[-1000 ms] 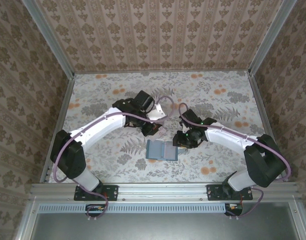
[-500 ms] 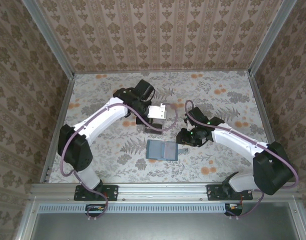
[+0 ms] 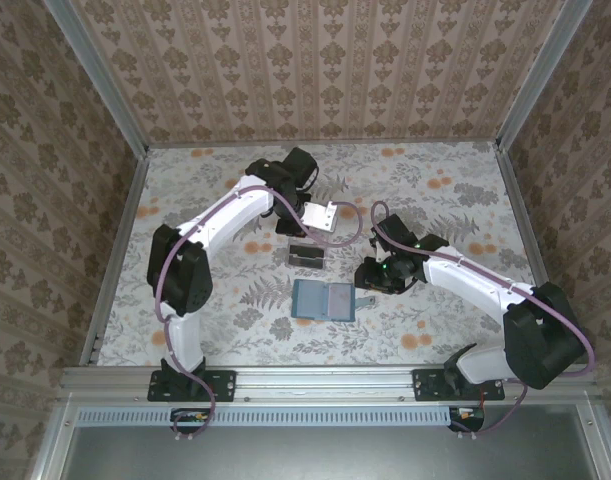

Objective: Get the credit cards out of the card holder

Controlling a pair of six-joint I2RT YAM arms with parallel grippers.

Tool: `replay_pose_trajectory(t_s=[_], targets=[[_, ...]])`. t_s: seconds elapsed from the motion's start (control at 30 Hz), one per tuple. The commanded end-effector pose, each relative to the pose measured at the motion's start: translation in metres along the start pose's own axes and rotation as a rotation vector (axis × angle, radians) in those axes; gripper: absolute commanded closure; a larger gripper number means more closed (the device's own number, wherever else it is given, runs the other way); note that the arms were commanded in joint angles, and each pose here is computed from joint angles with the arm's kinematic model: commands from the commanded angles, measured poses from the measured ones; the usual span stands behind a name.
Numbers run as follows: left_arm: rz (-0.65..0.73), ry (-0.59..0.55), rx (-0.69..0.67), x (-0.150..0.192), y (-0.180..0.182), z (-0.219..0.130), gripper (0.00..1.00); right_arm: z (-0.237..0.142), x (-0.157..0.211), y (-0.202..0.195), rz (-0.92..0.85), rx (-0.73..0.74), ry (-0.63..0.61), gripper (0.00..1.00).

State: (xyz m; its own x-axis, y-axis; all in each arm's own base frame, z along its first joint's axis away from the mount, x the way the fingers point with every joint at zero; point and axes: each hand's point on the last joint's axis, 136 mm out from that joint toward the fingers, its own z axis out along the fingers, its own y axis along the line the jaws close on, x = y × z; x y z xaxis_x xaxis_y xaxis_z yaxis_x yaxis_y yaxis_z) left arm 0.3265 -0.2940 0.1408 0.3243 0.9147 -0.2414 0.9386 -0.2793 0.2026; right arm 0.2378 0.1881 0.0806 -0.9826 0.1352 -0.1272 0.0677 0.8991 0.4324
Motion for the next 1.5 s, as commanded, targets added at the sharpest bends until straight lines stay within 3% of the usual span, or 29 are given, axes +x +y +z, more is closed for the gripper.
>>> replay_pose_trajectory(t_s=[0.0,0.43,0.57,0.73,0.87,1.1,1.23,1.37,1.47], targets=[[0.005,0.025,0.094,0.006,-0.011,0.006,1.00,0.005,0.006,-0.012,0.015,0.039,0.022,0.65],[-0.045,0.084,0.145,0.008,0.002,0.030,0.99,0.009,0.012,-0.021,0.036,0.045,0.036,0.65],[-0.066,0.094,0.075,0.004,0.018,0.027,0.70,0.007,0.012,-0.022,0.038,0.044,0.029,0.65],[-0.172,0.088,-0.167,0.003,0.067,0.005,0.63,0.004,0.012,-0.022,0.041,0.039,0.013,0.65],[-0.304,0.027,-0.302,-0.004,0.085,-0.019,0.65,0.004,0.014,-0.021,0.046,0.028,0.013,0.65],[-0.716,-0.058,-0.522,0.008,0.102,-0.059,0.66,0.002,0.013,-0.019,0.047,0.014,0.000,0.65],[-0.862,-0.066,-0.553,0.020,0.090,-0.072,0.66,0.002,0.012,-0.016,0.038,0.006,0.006,0.65],[-0.976,-0.155,-0.558,0.019,0.078,-0.079,0.64,0.002,0.010,-0.015,0.035,0.002,0.003,0.65],[-1.055,-0.219,-0.488,0.010,0.064,-0.074,0.61,0.003,0.010,-0.013,0.033,-0.005,0.003,0.65]])
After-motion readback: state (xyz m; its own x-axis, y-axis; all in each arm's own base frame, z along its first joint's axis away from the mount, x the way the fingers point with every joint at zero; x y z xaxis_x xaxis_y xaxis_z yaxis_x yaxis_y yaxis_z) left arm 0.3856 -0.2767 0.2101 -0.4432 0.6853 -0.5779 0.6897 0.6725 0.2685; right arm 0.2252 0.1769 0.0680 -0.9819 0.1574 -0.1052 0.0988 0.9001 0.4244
